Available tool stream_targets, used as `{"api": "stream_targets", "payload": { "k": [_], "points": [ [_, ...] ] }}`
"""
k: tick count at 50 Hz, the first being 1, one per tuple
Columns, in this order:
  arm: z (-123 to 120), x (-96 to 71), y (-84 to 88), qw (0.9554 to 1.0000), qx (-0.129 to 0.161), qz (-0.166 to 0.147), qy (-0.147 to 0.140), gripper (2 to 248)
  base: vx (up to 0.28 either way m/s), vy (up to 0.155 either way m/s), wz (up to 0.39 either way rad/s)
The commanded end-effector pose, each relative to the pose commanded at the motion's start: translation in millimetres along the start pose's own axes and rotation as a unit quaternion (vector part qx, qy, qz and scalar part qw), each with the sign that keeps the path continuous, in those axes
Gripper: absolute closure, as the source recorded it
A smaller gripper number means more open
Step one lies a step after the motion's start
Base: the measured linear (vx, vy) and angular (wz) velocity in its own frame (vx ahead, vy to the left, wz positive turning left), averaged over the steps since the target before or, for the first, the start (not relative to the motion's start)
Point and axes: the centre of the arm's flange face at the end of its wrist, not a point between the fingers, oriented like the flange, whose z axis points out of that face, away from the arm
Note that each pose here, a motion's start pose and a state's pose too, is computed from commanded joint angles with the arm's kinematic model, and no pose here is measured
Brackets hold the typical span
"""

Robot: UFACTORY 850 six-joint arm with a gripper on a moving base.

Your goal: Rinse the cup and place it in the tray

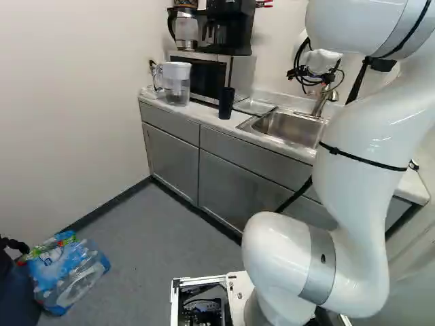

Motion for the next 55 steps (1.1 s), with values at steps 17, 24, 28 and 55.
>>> {"api": "stream_targets", "payload": {
  "k": [17,24,28,55],
  "points": [
    [-28.3,-17.6,3.6,0.9992,-0.003,0.001,-0.039,3,0.000,0.000,0.000],
    [-39.4,-25.2,6.8,0.9983,-0.005,0.003,-0.057,3,0.000,0.000,0.000],
    [-45.6,-29.6,8.8,0.9977,-0.007,0.004,-0.068,3,0.000,0.000,0.000],
    [-85.1,-58.3,32.5,0.9899,-0.027,0.017,-0.138,3,0.000,0.000,0.000]
  ]
}}
